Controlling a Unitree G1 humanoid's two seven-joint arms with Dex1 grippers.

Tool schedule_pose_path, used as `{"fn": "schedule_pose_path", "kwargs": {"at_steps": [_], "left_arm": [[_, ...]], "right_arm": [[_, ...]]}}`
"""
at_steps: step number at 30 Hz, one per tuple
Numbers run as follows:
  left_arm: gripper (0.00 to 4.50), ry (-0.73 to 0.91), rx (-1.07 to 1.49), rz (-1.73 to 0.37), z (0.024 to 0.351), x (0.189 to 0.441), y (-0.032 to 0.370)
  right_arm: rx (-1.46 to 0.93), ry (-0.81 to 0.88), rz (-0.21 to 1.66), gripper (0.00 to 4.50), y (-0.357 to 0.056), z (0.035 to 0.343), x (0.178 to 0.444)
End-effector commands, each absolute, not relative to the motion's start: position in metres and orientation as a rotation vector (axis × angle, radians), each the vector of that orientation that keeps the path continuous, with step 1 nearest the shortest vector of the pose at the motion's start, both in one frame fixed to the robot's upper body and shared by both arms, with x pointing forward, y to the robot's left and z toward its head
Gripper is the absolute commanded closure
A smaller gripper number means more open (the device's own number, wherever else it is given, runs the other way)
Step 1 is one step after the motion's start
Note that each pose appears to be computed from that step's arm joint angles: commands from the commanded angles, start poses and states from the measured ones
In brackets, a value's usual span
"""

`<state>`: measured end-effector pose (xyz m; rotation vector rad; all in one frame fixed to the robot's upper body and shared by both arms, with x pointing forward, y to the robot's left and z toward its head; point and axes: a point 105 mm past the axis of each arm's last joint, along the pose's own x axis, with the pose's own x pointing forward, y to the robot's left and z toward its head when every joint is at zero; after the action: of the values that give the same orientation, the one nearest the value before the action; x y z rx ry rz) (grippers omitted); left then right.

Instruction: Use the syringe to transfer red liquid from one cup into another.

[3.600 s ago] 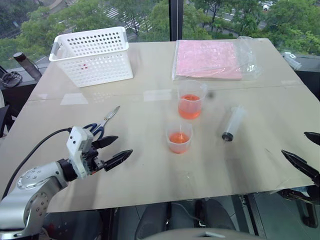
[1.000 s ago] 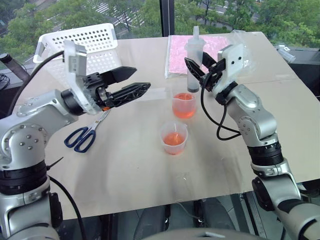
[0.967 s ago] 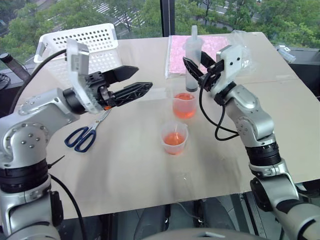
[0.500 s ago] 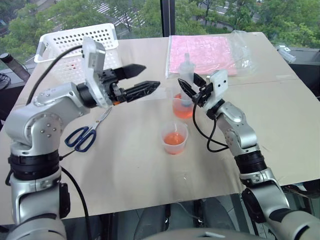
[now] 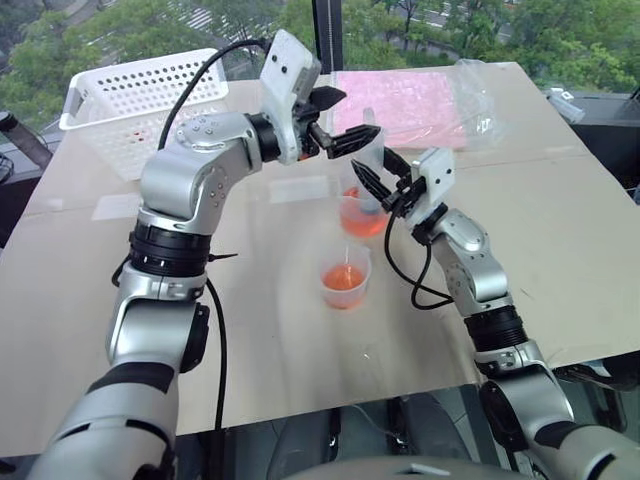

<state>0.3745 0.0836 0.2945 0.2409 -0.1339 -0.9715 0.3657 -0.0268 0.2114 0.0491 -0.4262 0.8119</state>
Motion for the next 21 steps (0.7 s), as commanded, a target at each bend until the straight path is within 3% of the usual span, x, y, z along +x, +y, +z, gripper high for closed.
{"fn": "schedule_pose_path", "kwargs": {"at_steps": [1,7,17,21], "left_arm": [[0.00,-0.192,0.219,-1.002,0.319,0.364,0.099],[0.00,-0.169,0.177,-0.981,0.322,0.364,0.110],[0.00,-0.194,0.249,-1.009,0.316,0.366,0.087],[0.00,-0.199,0.232,-1.020,0.317,0.365,0.089]], "right_arm": [[0.125,-0.479,0.785,2.96,-0.035,0.226,0.364],[0.163,-0.488,0.802,2.97,-0.037,0.229,0.363],[0.048,-0.495,0.929,2.97,-0.015,0.222,0.347],[0.116,-0.498,0.910,2.97,-0.018,0.227,0.349]]}}
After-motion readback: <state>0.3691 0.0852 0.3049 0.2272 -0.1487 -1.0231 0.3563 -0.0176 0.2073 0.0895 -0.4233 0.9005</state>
